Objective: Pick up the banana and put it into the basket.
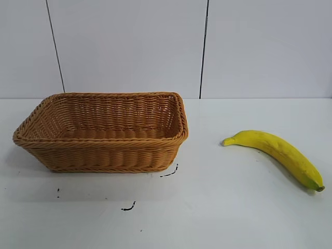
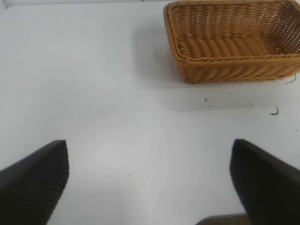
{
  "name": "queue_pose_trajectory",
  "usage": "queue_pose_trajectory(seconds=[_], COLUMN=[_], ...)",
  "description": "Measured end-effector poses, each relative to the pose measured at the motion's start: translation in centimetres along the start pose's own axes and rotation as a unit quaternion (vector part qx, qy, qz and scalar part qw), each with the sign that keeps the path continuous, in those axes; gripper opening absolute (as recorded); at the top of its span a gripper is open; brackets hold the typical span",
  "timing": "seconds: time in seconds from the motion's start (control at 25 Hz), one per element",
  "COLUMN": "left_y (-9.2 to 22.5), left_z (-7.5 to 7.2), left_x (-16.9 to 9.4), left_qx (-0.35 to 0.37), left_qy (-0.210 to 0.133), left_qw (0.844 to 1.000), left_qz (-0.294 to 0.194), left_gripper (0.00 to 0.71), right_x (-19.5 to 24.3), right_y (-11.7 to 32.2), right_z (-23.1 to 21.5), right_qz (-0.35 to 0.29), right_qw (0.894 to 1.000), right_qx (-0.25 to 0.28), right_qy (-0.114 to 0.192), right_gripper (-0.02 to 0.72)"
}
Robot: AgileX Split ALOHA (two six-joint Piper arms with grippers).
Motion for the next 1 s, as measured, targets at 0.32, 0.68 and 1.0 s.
queue_pose_trajectory(seconds=[0.32,0.68,1.0], left_y=[0.0,0.0,0.0], left_z=[0.0,0.0,0.0], left_x=[0.0,0.0,0.0], left_qx=[0.000,0.000,0.000], left_qy=[0.000,0.000,0.000], left_qw=[1.000,1.000,1.000], left_qz=[0.000,0.000,0.000], left_gripper=[0.693,0.693,0.693], right_x=[0.0,2.2,8.0], right_y=[0.0,-1.6,-5.6], right_z=[0.0,-0.4,-1.3], right_qz=[0.000,0.083,0.262], right_qw=[1.000,0.996,0.964], right_qx=[0.000,0.005,0.031], right_qy=[0.000,-0.012,-0.037], right_gripper=[0.690,0.690,0.690])
Point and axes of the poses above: a point on each arm's last joint axis where the gripper is mounted, x pointing out along that axis toward the gripper, z along the wrist's bending axis when the last joint is at zero, y = z × x, the point moved 5 cm from there along x, pointing out along that axis toward the gripper, and after that the axes turned 8 degrees about -x, right-handed, at the moved point
